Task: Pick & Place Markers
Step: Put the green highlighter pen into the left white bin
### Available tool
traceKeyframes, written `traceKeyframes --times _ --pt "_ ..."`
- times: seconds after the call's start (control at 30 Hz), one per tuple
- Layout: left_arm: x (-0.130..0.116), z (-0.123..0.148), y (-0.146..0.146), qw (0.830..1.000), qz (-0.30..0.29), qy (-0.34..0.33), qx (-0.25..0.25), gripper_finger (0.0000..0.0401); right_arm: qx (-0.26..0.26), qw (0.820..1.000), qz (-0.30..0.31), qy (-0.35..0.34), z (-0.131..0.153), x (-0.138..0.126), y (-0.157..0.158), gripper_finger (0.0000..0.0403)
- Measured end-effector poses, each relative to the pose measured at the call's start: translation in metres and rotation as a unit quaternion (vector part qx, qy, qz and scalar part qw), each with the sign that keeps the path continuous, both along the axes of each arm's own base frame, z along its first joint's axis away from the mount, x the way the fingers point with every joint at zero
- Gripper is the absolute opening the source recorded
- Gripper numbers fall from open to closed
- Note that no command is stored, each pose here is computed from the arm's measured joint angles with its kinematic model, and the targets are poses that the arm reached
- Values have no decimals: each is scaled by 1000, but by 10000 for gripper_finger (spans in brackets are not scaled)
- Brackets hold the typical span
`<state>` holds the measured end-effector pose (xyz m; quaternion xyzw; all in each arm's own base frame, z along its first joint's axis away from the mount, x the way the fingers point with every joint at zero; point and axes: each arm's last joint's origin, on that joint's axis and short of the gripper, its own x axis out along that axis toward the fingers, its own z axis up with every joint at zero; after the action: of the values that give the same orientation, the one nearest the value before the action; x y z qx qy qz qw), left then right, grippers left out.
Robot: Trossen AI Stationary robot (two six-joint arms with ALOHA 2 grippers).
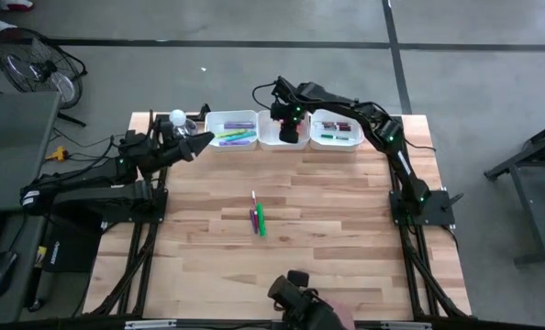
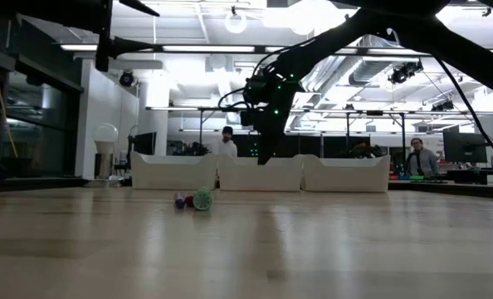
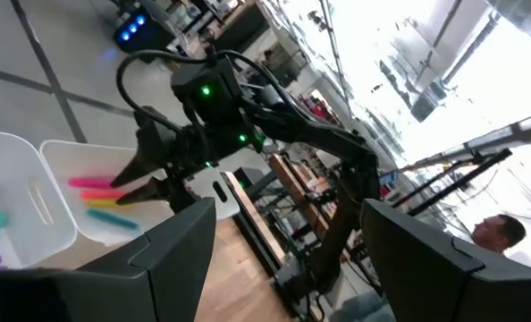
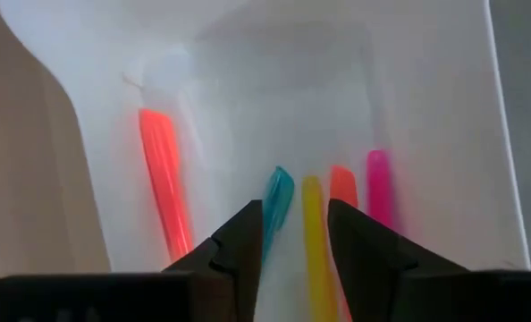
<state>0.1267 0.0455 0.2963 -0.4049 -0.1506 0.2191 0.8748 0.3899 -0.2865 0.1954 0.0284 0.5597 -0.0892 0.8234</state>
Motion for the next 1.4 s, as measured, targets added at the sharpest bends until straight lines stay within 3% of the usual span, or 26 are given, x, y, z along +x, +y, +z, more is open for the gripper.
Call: traceKeyframes --times 0.27,0.53,0.7,0.87,1.17,1.4 --pt "1 0 -2 999 -30 7 9 275 10 1000 -9 14 -1 -2 3 147" --pt "2 -12 -3 994 -66 85 35 275 30 999 -33 30 0 -2 9 180" --pt "2 -21 -5 986 -90 134 30 275 4 999 -37 17 19 -4 13 199" --pt "2 -23 -5 985 -97 142 26 275 -5 999 -46 -8 44 -8 20 210" --pt "2 -22 -7 981 -134 135 31 275 43 993 -98 -42 78 -2 61 212" --pt "2 -22 -9 974 -161 144 61 275 94 985 -136 -52 92 11 107 213"
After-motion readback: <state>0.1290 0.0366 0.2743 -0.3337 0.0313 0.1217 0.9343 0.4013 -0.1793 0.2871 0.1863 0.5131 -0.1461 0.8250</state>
